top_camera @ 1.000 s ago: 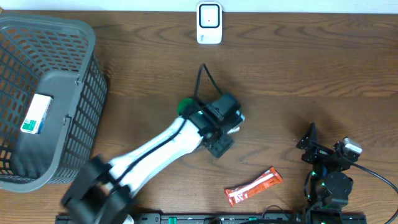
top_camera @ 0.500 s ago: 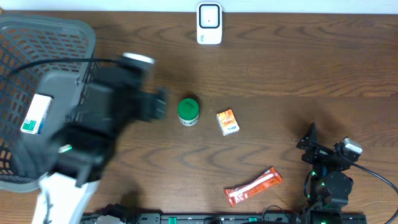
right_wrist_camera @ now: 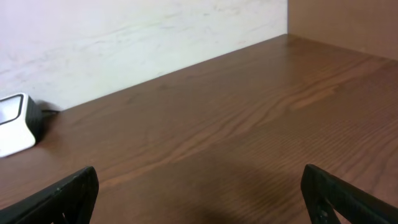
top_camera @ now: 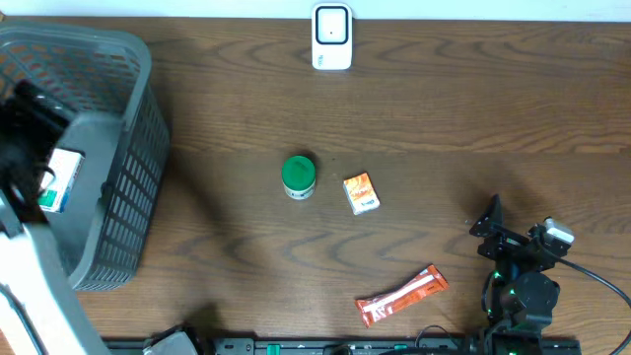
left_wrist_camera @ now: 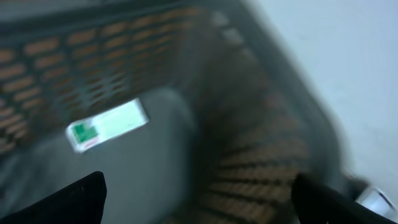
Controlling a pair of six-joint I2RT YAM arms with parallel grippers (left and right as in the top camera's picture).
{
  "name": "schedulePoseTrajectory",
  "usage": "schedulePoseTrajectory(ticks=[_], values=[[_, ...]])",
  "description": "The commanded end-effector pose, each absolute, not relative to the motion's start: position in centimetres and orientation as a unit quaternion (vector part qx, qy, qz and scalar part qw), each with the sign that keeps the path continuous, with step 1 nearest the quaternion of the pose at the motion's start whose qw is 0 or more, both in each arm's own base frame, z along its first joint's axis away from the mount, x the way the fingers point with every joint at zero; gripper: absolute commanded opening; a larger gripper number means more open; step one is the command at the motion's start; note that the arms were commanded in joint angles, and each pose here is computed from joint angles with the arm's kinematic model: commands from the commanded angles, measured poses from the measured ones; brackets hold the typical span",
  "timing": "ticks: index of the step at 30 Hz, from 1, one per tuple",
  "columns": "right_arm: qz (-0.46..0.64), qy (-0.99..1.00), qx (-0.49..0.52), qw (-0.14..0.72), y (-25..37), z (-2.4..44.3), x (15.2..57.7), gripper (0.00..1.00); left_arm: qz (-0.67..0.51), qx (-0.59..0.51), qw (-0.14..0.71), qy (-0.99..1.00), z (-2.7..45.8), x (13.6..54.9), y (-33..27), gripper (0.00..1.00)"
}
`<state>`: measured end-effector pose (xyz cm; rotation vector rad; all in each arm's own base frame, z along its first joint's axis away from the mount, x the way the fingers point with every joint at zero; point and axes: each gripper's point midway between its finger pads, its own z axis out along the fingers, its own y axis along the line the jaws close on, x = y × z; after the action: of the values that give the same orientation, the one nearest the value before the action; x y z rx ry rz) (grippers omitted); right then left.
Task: Scan the item barcode
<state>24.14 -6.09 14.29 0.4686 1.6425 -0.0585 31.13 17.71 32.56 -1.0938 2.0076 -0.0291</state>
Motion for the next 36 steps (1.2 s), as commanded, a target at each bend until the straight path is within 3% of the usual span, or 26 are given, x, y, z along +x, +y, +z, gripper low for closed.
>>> schedulePoseTrajectory(ticks=[1,5,7,9,12,14,26,36], values=[[-0.035,0.726,0.208,0.655,-6.4,14.2,24.0,0.99,-0.020,-0.500,0.337,0.798,27.3,31.7,20.4,0.93],[-0.035,0.726,0.208,0.655,-6.4,14.2,24.0,0.99,-0.015,-0.520,0.289,0.804,23.3,32.7,22.4,0.91],[-0.035,0.726,0.208,0.655,-6.4,14.2,24.0,0.99,-0.015,-0.527,0.268,0.807,21.1,33.4,23.3,0.58],[-0.035,0.726,0.208,0.655,-6.4,14.2,24.0,0.99,-0.015,-0.530,0.250,0.810,19.4,33.9,23.7,0.37],[-0.035,0.726,0.208,0.655,-6.4,14.2,24.0,0.99,-0.006,-0.534,0.225,0.815,16.8,34.4,24.5,0.29],[-0.036,0.726,0.208,0.655,-6.4,14.2,24.0,0.99,0.030,-0.543,0.204,0.814,15.1,33.8,25.7,0.10],[-0.035,0.726,0.208,0.655,-6.4,14.2,24.0,0.99,0.224,-0.526,0.105,0.814,8.4,30.6,31.4,0.07],[-0.035,0.726,0.208,0.655,-6.4,14.2,24.0,0.99,0.227,-0.523,0.092,0.816,6.0,30.4,31.4,0.07]])
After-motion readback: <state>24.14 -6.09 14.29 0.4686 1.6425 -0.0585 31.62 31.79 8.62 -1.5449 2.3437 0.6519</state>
